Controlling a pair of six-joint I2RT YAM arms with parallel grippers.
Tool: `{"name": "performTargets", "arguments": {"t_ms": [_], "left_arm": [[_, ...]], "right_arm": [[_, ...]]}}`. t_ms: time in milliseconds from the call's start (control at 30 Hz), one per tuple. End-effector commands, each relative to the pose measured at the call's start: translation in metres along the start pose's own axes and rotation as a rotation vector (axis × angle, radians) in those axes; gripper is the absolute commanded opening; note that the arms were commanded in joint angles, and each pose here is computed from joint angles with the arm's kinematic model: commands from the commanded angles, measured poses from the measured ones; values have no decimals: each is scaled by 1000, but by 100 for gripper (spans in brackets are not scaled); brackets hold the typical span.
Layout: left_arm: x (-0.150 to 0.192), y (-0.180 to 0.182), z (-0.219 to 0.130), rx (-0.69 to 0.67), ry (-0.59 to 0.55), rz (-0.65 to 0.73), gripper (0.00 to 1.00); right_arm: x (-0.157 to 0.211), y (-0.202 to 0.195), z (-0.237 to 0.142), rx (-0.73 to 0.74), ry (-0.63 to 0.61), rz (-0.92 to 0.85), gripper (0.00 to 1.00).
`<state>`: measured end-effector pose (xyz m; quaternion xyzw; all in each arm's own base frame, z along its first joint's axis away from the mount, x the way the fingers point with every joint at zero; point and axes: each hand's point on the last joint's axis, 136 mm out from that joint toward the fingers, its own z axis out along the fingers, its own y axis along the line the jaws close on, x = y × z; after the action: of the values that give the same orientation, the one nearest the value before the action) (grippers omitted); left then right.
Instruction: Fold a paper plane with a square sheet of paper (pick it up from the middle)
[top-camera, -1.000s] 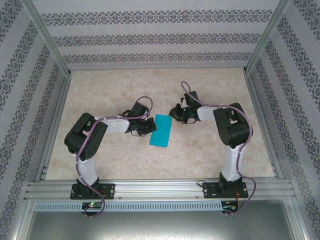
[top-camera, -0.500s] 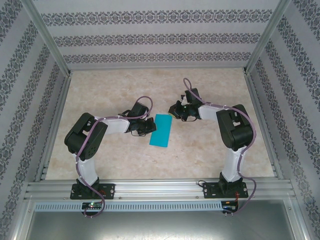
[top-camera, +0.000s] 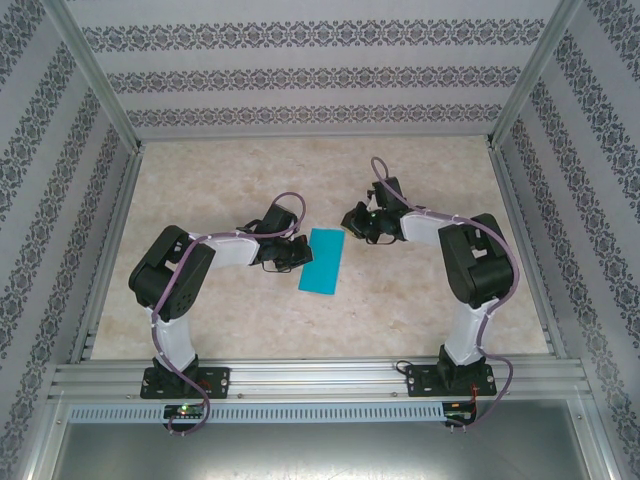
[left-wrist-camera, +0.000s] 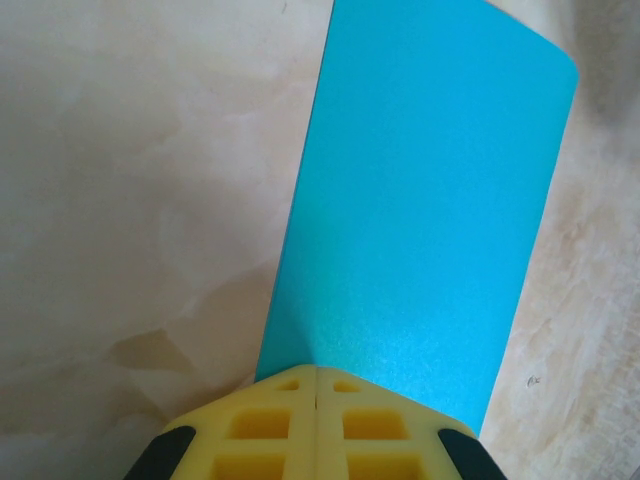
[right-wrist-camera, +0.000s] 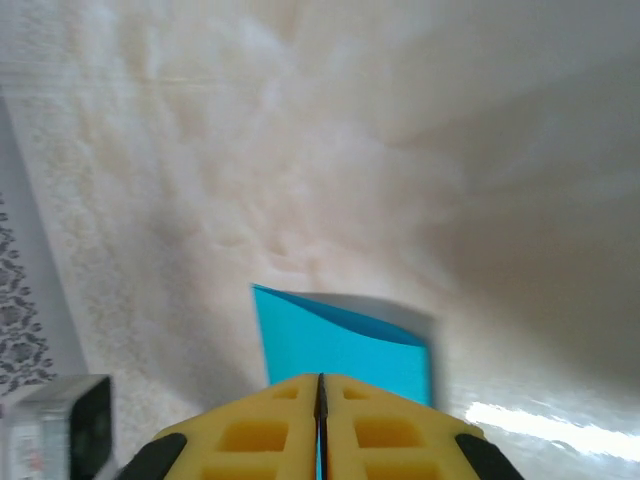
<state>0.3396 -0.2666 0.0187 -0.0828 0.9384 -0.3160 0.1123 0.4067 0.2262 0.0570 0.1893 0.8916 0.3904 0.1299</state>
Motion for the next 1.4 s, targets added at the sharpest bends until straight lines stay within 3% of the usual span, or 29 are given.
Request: {"name": "performTargets", "arguments": {"t_ms": [0,367,700,1067,1367], "left_arm": [[21,23,1,-100,58,-11,0],[22,24,0,-103,57,-11,0],[20,19,3,-81,63,-8,0],[12,3,4,-29,60,19,0],[15,8,4,-43,64,19,0]], "right_arm": [[1,1,5,-21,14,1,10],[16,-52,30,115,68,82,9],[12,17,-7,-49,46,-29,11],[92,-2,-5,-46,134,-38,11],[135,-34,-3,1,222,-31,11]]}}
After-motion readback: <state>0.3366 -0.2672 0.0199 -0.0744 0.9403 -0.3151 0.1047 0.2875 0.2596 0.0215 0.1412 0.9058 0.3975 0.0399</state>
